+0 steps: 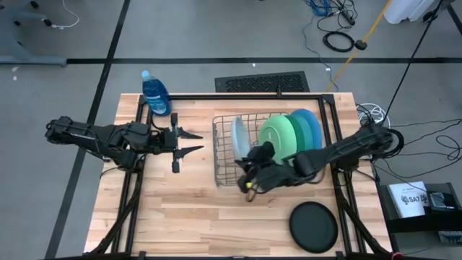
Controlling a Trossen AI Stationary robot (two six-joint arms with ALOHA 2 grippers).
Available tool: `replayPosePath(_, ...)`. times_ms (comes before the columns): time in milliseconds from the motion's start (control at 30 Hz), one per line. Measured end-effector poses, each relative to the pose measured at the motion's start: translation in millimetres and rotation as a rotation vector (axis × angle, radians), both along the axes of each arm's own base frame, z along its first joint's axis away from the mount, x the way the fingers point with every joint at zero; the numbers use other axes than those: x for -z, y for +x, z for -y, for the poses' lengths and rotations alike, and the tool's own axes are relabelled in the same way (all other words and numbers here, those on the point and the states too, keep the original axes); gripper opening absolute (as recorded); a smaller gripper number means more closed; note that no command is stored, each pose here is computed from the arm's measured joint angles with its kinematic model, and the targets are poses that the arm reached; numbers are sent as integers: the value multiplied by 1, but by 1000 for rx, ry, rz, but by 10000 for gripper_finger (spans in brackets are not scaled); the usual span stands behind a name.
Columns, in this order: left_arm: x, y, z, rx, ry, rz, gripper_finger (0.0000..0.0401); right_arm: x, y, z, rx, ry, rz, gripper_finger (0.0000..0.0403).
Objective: Sort dishes
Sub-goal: Put the white plate into the dish rack
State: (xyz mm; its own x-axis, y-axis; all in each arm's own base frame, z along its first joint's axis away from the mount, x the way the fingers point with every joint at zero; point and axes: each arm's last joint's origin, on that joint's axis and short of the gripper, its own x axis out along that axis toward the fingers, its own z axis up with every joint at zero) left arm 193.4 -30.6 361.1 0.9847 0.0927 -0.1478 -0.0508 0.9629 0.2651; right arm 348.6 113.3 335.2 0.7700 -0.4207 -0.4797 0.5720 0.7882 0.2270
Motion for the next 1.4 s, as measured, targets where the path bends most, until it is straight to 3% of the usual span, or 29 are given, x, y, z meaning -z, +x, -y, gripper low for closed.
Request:
replayPosePath(267,0,0,0,0,0,-1,127,57,-48,17,-12,151,211,4)
replayPosePath(433,0,0,0,0,0,-1,127,74,-60,22,29,185,318,4)
replayPosePath(567,0,0,0,0,0,-1,127,86,-63,25,67,211,302,4)
replayPosePath(933,1,1,0,0,0,-4,127,92,-64,27,114,225,281,4)
replayPosePath(1400,2,0,1,22,-10,-19,127,95,-65,28,147,231,277,65)
